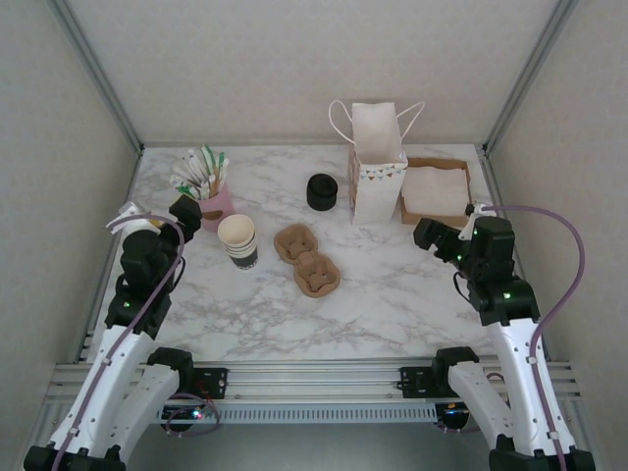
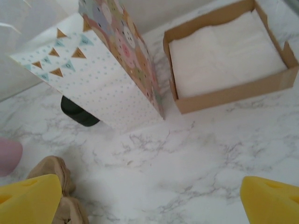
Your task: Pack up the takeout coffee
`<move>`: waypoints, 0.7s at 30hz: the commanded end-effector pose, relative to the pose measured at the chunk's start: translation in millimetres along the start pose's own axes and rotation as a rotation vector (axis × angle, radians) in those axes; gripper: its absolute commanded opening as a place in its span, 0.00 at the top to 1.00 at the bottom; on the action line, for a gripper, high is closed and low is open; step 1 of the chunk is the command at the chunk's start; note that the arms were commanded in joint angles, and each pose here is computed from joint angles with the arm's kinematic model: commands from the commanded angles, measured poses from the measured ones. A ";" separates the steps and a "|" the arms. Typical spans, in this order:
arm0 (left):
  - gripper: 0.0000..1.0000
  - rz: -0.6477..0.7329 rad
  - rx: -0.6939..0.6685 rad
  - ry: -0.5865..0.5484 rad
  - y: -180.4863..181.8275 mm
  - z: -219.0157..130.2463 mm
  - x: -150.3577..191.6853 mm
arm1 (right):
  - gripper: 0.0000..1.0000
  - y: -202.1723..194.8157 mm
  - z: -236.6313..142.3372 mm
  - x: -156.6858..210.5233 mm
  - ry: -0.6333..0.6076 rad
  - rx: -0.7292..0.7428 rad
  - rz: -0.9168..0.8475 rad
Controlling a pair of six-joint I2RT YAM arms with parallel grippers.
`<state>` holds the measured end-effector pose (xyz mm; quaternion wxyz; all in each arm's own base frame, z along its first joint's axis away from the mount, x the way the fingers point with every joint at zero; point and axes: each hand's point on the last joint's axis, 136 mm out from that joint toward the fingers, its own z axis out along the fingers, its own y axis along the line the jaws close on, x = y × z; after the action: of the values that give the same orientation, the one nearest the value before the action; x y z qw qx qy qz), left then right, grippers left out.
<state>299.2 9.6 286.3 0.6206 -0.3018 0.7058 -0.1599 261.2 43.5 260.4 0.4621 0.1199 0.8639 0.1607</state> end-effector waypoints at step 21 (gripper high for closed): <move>0.46 0.301 -0.192 0.708 -5.1 34.8 106.3 | 0.01 45.7 46.5 61.1 0.285 -0.308 0.035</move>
<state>338.1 -46.1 205.7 0.3571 -0.2116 0.9042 -0.1008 271.4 92.6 205.6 0.3556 0.0845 0.8907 0.2703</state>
